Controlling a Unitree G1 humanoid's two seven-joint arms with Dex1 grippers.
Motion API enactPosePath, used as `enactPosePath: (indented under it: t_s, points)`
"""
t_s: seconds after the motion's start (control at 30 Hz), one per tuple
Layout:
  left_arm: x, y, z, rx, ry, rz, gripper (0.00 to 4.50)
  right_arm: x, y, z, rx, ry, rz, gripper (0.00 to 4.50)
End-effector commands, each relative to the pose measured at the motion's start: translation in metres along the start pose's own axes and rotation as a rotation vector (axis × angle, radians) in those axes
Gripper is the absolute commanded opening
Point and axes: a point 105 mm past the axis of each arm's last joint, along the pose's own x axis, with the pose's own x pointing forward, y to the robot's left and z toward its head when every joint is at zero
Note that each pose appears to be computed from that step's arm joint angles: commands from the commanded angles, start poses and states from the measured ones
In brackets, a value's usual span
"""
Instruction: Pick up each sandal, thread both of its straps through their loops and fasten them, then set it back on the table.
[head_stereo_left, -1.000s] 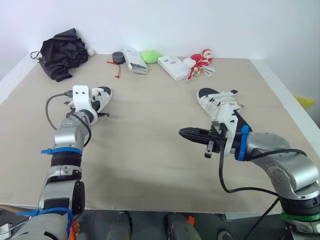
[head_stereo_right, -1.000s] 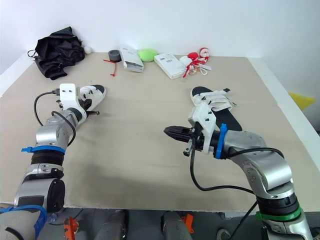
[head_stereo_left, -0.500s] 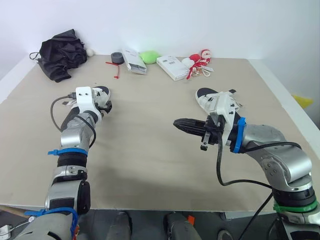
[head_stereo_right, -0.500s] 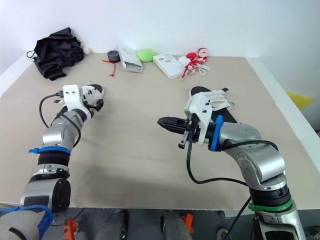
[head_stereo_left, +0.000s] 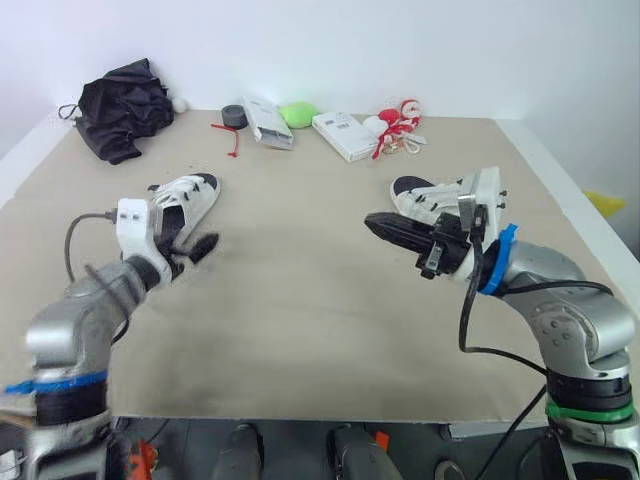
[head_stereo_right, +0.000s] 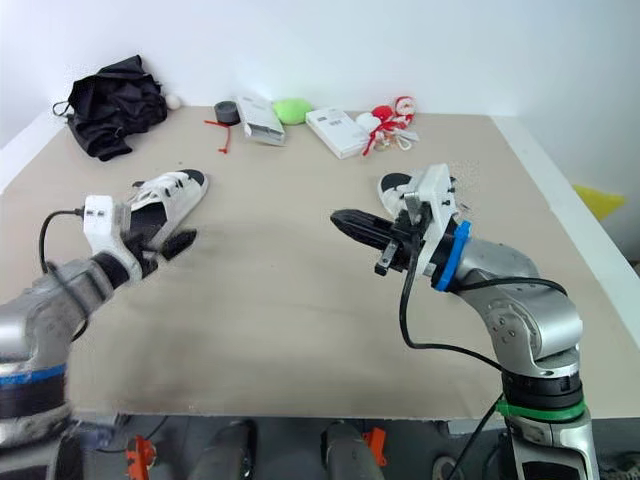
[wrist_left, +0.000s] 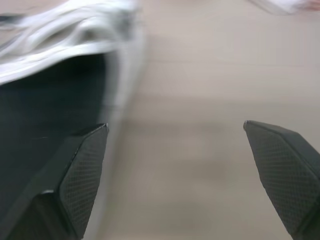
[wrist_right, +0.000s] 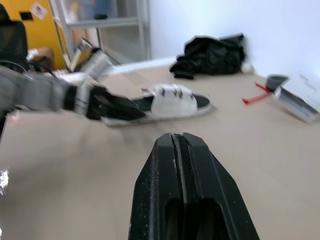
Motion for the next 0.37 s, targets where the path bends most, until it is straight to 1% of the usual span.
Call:
enactPosePath:
  t_s: [0.03, 0.1, 0.2, 0.27, 0.33, 0.37]
  points:
    - [-0.039, -0.053, -0.003, 0.014, -0.018, -0.348, 4.47, -0.012, 0.006, -0.008, -0.010, 0.044, 0.000, 0.00]
    - [-0.041, -0.048, -0.012, -0.017, 0.014, -0.324, 4.47, -0.016, 0.011, -0.027, 0.005, 0.113, -0.006, 0.00]
    - [-0.042, -0.047, -0.014, -0.030, -0.014, -0.300, 4.47, -0.024, 0.017, -0.048, 0.031, 0.188, -0.034, 0.00]
    - [-0.046, -0.048, -0.024, -0.038, 0.038, -0.312, 4.47, -0.028, 0.019, -0.051, 0.049, 0.187, -0.059, 0.00]
    - [-0.051, -0.048, -0.031, -0.036, 0.062, -0.317, 4.47, -0.034, 0.019, -0.054, 0.071, 0.187, -0.092, 0.00]
    - [-0.052, -0.046, -0.033, -0.062, 0.062, -0.324, 4.47, -0.036, 0.020, -0.056, 0.080, 0.189, -0.101, 0.00]
